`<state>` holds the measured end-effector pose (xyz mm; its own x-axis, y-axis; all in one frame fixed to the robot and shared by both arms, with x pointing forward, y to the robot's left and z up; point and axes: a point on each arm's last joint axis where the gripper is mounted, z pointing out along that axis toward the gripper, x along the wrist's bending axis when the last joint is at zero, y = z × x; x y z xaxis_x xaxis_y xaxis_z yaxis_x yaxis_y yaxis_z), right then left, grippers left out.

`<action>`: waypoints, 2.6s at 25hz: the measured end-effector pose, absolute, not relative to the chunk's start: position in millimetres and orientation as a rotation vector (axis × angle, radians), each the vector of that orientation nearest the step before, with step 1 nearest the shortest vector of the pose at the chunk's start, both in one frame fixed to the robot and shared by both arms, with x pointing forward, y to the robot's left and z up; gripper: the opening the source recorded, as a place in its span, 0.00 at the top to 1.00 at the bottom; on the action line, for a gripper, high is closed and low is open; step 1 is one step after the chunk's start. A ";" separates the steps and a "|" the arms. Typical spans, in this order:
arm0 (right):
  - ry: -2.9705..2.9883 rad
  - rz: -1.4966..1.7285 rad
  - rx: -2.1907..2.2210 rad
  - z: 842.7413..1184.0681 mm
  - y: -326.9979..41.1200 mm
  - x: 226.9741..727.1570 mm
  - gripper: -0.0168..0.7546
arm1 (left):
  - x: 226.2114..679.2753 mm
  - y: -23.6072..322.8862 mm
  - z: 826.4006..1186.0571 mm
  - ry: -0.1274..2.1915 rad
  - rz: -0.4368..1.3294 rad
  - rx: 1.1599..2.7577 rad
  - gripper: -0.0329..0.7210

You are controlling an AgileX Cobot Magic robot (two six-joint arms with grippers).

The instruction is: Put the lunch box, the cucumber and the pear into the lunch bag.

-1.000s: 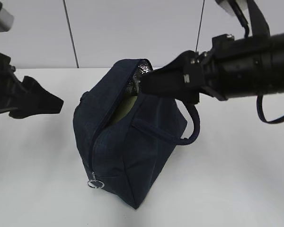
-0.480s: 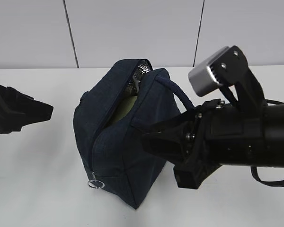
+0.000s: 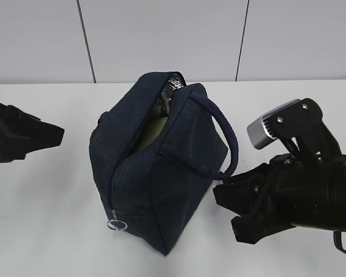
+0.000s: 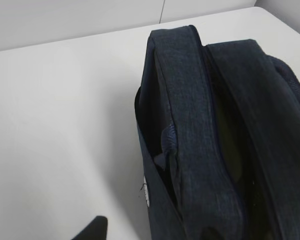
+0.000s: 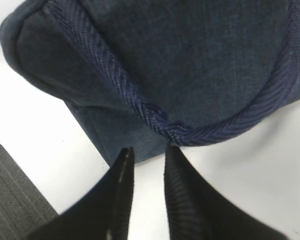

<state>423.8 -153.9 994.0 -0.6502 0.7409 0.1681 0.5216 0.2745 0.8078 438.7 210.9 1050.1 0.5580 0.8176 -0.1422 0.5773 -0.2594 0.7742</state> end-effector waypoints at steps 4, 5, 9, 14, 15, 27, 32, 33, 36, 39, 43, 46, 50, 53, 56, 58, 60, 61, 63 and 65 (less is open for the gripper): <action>2.313 1.328 1.160 994.1 -153.0 422.9 0.75 | 436.7 210.1 1049.3 1.119 0.341 1.976 0.50; 2.316 1.332 1.158 994.2 -152.7 422.6 0.75 | 436.6 210.1 1049.2 1.119 0.338 1.977 0.50; 2.323 1.344 1.153 994.5 -151.8 421.9 0.76 | 436.4 210.0 1049.1 1.119 0.335 1.979 0.50; 2.334 1.426 1.179 996.9 -147.7 419.3 0.76 | 436.3 209.9 1049.0 1.118 0.334 1.980 0.50; 2.340 1.447 1.177 997.6 -146.5 418.4 0.76 | 436.3 209.9 1049.0 1.118 0.334 1.980 0.50; 2.399 1.543 0.957 1005.7 -139.8 411.9 0.76 | 436.1 209.9 1048.9 1.118 0.332 1.981 0.50; 2.364 1.511 0.790 1014.5 -142.8 410.5 0.76 | 436.1 209.9 1048.9 1.118 0.332 1.981 0.50; 2.361 1.505 0.786 1014.6 -143.2 410.7 0.76 | 436.1 209.8 1048.9 1.118 0.331 1.981 0.50; 2.366 1.501 0.790 1014.2 -143.3 410.6 0.76 | 436.1 209.8 1048.9 1.118 0.331 1.981 0.50; 2.449 1.413 0.751 1011.2 -144.0 408.3 0.76 | 436.1 209.8 1048.9 1.118 0.331 1.981 0.50; 2.527 1.210 0.921 1007.0 -151.0 410.6 0.76 | 436.1 209.8 1048.9 1.118 0.331 1.981 0.50; 2.473 1.123 1.056 1008.1 -155.4 413.7 0.76 | 436.1 209.8 1048.9 1.118 0.331 1.981 0.50; 2.324 1.170 1.078 1009.9 -164.2 406.2 0.75 | 436.1 209.8 1048.9 1.118 0.331 1.981 0.50; 2.186 1.214 1.090 1002.8 -177.5 394.7 0.75 | 436.1 209.8 1048.9 1.118 0.331 1.981 0.50; 2.083 1.257 1.101 993.9 -188.2 383.4 0.75 | 436.1 209.8 1048.9 1.118 0.331 1.981 0.50; 2.066 1.276 1.072 994.7 -188.8 380.9 0.75 | 436.1 209.8 1048.9 1.118 0.331 1.981 0.50; 2.062 1.287 1.014 998.6 -187.0 381.5 0.75 | 436.1 209.8 1048.9 1.118 0.331 1.981 0.50; 2.060 1.290 0.989 1000.3 -186.2 381.9 0.75 | 436.1 209.8 1048.9 1.118 0.331 1.981 0.50; 2.054 1.289 0.908 1002.5 -185.0 382.2 0.75 | 436.1 209.8 1048.9 1.118 0.331 1.981 0.50; 2.041 1.289 0.828 1005.0 -183.9 382.6 0.75 | 436.1 209.8 1048.9 1.118 0.331 1.981 0.50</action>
